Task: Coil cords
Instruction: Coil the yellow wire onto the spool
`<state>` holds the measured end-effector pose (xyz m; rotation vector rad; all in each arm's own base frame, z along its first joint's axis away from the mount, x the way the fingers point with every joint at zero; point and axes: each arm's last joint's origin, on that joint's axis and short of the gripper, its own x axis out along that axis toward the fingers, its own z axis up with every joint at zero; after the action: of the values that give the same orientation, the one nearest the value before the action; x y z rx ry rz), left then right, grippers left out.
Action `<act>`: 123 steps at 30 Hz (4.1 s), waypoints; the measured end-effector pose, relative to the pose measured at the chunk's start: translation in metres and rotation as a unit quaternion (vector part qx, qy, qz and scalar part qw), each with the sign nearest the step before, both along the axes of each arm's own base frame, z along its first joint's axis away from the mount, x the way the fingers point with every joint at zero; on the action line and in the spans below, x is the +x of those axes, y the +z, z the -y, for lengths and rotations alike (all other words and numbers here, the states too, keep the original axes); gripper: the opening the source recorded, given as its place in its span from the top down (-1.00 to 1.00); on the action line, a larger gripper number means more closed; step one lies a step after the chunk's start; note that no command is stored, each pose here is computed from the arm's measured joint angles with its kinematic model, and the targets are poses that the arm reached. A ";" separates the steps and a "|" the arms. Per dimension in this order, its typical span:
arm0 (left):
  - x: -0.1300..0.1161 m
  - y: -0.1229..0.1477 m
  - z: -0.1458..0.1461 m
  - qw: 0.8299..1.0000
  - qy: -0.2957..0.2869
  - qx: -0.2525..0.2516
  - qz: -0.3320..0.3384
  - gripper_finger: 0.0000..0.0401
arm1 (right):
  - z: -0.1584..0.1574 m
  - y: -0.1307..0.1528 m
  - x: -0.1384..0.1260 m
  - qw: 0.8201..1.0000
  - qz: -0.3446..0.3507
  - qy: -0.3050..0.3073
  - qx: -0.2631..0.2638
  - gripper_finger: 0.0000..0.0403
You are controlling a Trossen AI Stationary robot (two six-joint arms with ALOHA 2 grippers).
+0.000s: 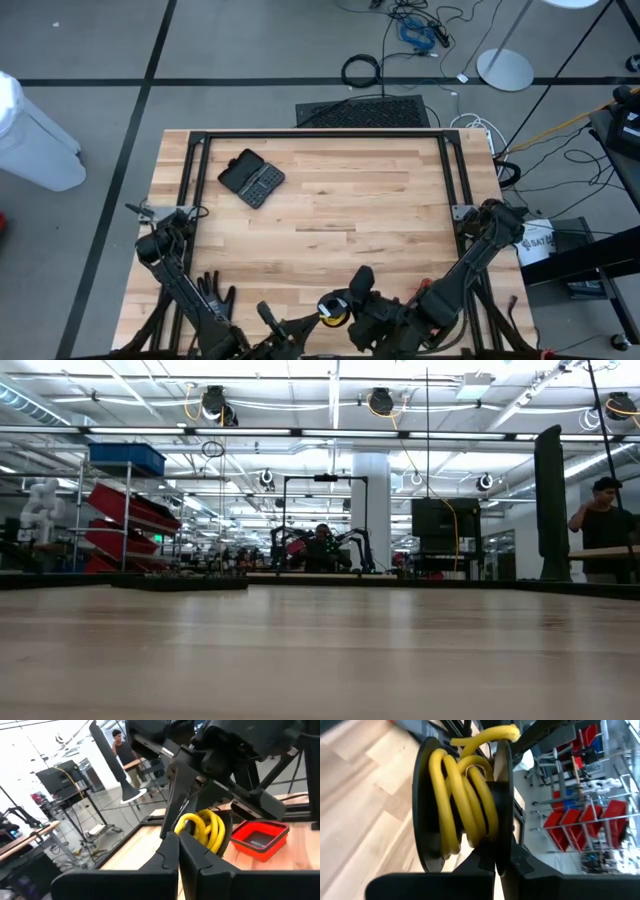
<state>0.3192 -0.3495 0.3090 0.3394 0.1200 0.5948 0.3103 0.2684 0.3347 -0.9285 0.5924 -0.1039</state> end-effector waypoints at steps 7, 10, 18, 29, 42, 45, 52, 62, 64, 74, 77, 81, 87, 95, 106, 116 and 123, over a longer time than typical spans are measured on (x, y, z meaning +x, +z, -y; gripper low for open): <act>0.004 -0.021 -0.012 1.000 -0.007 0.002 -0.029 1.00 | -0.001 -0.018 0.002 0.999 -0.013 -0.036 -0.005 1.00; 0.005 -0.032 -0.020 0.998 -0.016 -0.007 -0.053 1.00 | -0.001 -0.032 0.003 0.998 -0.022 -0.063 -0.010 1.00; 0.005 -0.052 -0.045 0.992 -0.011 -0.028 -0.123 1.00 | -0.002 -0.073 0.014 0.992 -0.035 -0.119 -0.037 1.00; 0.014 -0.073 -0.064 0.969 -0.025 -0.037 -0.245 1.00 | 0.008 -0.143 0.048 0.978 -0.069 -0.166 -0.109 1.00; 0.026 -0.136 -0.068 0.936 0.000 -0.028 -0.352 1.00 | 0.014 -0.164 0.055 0.974 -0.102 -0.198 -0.037 1.00; 0.027 -0.144 -0.068 0.934 0.004 -0.027 -0.356 1.00 | 0.017 -0.167 0.057 0.968 -0.128 -0.214 0.027 1.00; 0.028 -0.149 -0.068 0.932 0.005 -0.025 -0.362 1.00 | 0.017 -0.175 0.056 0.965 -0.127 -0.223 0.059 1.00; 0.027 -0.148 -0.071 0.934 0.020 0.001 -0.357 1.00 | 0.022 -0.196 0.053 0.971 -0.102 -0.215 0.020 1.00; 0.027 -0.148 -0.073 0.931 0.021 0.000 -0.364 1.00 | 0.023 -0.196 0.053 0.971 -0.104 -0.214 0.018 1.00; 0.024 -0.168 -0.082 0.918 0.021 -0.014 -0.396 1.00 | 0.026 -0.199 0.055 0.965 -0.148 -0.210 0.055 1.00; 0.021 -0.177 -0.084 0.916 0.024 -0.019 -0.400 1.00 | 0.025 -0.199 0.055 0.965 -0.149 -0.210 0.056 1.00; 0.018 -0.181 -0.085 0.915 0.025 -0.023 -0.402 1.00 | 0.025 -0.200 0.055 0.962 -0.166 -0.205 0.069 1.00; 0.018 -0.181 -0.083 0.919 0.024 -0.033 -0.393 1.00 | 0.025 -0.200 0.055 0.962 -0.166 -0.205 0.071 1.00; 0.020 -0.181 -0.077 0.923 0.008 -0.039 -0.382 1.00 | 0.027 -0.199 0.057 0.964 -0.144 -0.214 0.058 1.00; 0.019 -0.181 -0.076 0.923 0.006 -0.043 -0.383 1.00 | 0.028 -0.206 0.056 0.964 -0.160 -0.209 0.043 1.00; 0.013 -0.181 -0.069 0.921 -0.003 -0.059 -0.385 1.00 | 0.025 -0.210 0.055 0.964 -0.178 -0.194 0.036 0.99; 0.013 -0.181 -0.068 0.921 -0.003 -0.057 -0.385 1.00 | 0.015 -0.210 0.049 0.969 -0.161 -0.184 0.017 0.74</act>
<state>0.3318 -0.2811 0.1278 0.4469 0.9101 0.4172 0.3597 0.2530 0.1244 -0.7977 1.0642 -0.2784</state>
